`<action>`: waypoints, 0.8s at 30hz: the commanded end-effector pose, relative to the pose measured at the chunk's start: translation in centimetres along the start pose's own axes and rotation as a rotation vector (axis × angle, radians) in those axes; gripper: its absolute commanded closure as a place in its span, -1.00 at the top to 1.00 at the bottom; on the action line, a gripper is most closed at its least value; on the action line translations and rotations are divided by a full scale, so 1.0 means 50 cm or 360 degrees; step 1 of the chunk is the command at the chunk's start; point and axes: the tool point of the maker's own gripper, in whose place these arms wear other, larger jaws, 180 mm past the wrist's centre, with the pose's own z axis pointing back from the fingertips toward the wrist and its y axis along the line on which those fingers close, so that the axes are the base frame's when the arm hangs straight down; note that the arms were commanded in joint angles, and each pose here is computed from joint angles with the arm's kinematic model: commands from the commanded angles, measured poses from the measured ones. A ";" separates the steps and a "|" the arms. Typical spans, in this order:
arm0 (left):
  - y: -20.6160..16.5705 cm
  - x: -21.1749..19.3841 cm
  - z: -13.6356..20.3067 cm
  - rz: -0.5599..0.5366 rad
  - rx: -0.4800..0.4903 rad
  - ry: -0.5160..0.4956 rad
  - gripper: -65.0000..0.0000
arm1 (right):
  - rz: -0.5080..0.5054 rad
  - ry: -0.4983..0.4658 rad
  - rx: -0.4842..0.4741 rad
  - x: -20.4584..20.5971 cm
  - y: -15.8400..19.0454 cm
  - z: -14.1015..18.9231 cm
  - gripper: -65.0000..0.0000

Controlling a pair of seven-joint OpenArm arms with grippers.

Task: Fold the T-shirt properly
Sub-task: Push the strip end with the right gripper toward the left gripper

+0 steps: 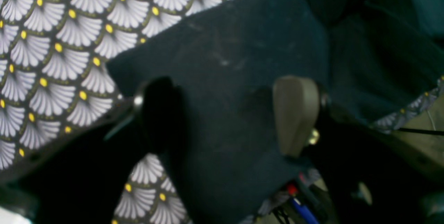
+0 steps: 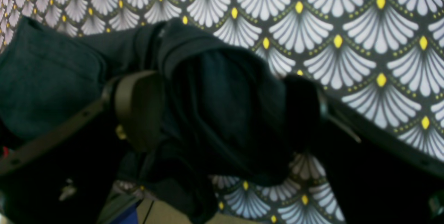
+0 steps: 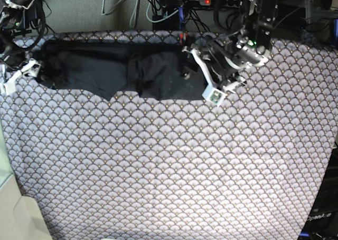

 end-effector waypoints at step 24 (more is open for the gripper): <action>0.004 0.038 0.004 -0.0019 0.0003 -0.0089 0.38 | 0.0160 0.0095 0.0116 -0.044 0.101 0.001 0.38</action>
